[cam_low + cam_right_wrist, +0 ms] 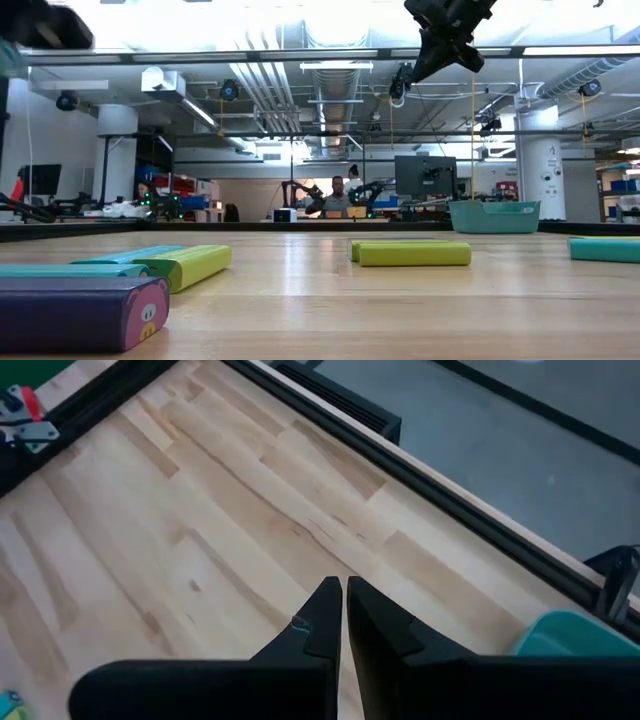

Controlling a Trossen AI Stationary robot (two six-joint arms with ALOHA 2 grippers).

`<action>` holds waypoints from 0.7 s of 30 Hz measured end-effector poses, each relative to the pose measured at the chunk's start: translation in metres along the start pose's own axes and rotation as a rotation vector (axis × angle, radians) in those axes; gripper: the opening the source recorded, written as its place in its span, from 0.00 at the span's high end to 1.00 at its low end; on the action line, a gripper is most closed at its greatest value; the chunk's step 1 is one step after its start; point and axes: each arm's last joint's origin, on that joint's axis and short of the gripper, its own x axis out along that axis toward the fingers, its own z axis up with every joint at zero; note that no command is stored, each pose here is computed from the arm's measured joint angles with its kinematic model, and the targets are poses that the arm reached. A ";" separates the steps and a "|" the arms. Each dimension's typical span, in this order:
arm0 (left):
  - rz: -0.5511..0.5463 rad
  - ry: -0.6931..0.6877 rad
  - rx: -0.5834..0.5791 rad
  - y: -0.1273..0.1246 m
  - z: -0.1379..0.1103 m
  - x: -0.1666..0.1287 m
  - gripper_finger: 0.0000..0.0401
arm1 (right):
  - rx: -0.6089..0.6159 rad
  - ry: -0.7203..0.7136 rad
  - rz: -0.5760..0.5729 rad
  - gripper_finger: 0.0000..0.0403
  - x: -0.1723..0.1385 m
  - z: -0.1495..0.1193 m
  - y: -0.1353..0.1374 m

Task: Sort blocks
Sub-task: Put the light blue block into the bottom blue bin

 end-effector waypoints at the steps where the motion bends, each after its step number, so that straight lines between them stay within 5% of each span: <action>1: -0.012 0.000 0.001 -0.007 -0.004 -0.006 0.82 | -0.002 0.000 0.000 0.97 0.000 0.000 0.000; 9: -0.120 0.071 -0.047 -0.064 -0.064 -0.020 0.82 | -0.017 -0.006 0.002 0.97 0.000 0.001 0.000; 21: 0.038 0.249 -0.213 -0.079 -0.096 0.022 0.80 | -0.015 -0.022 0.008 0.97 0.000 0.002 0.001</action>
